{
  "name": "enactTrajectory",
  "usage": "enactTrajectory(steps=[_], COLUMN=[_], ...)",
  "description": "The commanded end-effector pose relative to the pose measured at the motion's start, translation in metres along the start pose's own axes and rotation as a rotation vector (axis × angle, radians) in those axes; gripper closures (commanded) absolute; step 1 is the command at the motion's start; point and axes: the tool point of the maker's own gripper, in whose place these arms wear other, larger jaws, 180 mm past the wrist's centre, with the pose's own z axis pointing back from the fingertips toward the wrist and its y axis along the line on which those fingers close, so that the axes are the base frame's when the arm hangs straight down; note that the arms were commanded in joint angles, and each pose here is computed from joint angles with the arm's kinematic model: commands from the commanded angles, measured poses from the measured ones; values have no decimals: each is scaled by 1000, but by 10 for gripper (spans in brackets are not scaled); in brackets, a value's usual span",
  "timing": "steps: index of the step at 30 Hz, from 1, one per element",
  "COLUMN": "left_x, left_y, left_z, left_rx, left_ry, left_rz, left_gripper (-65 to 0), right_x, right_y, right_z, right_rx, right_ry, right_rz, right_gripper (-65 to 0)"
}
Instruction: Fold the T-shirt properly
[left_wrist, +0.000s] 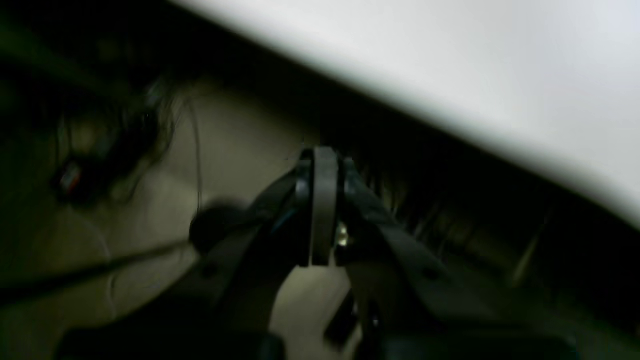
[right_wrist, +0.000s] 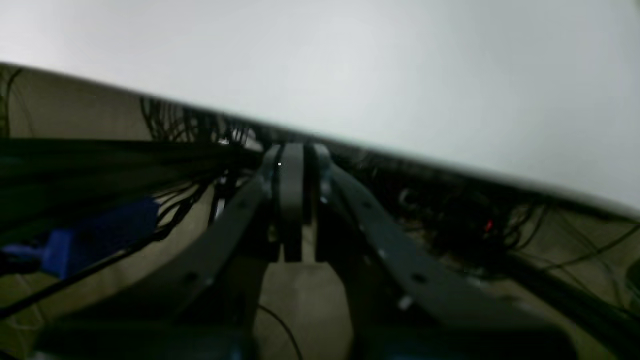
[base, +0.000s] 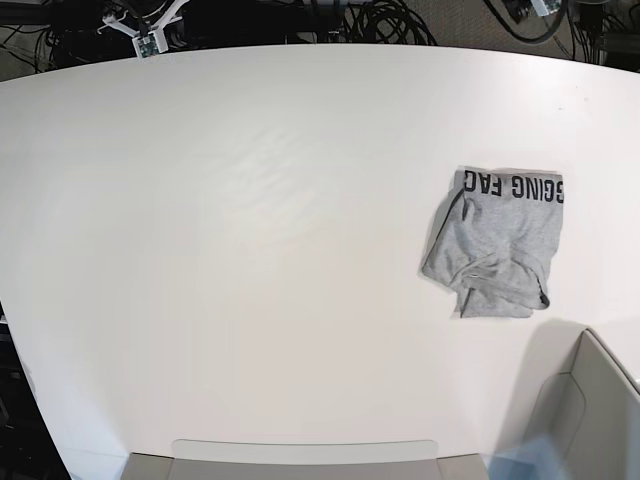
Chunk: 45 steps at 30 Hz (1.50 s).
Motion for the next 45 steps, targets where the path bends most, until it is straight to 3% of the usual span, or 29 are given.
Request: enactTrajectory(steps=[1,4,9,18,25,28,30,33,36,39,41,45], left_x=[-8,-39,-95,-205,-243,-201,-182,-175,-183,-185,-183,-167], left_y=[10,24,16,-11,-17,-23,-19,-7,-3,-13,-10,-2], left_z=[4,0,-6,-60,-85,-122,-135,-139,-140,-143,-145,-155], left_rx=[29,77,8,5,36,32,37,51,36,-9,12,109], left_ry=[6,15,78,369,512,379,323,320,417,462,461,424], left_rz=[-6,8,22,-28,-68,-67,-72,-89,-135,-202,-239,-319], left_gripper=[0,0,0,0,0,0,0,0,0,0,0,0], right_x=[-3,-29,-80,-128,-154,-164,-176,-208,-229,-221,-215,-205], right_y=[4,11,31,4,-24,-23,-11,-36,-73,-103,-118,-127], right_z=[1,-10,-29,-84,-118,-125,-127,-126,-119,-118,-112,-113], right_rx=[22,45,99,28,-16,13,79,-43,-174,-353,-456,-517], right_ry=[-26,-49,-13,83,172,230,283,389,487,484,479,465], right_rz=[-13,-65,-180,-258,-353,-355,-328,-152,94,196,255,281], right_gripper=[-26,-26,-26,-26,-26,-26,-26,-26,-26,-27,-27,-27])
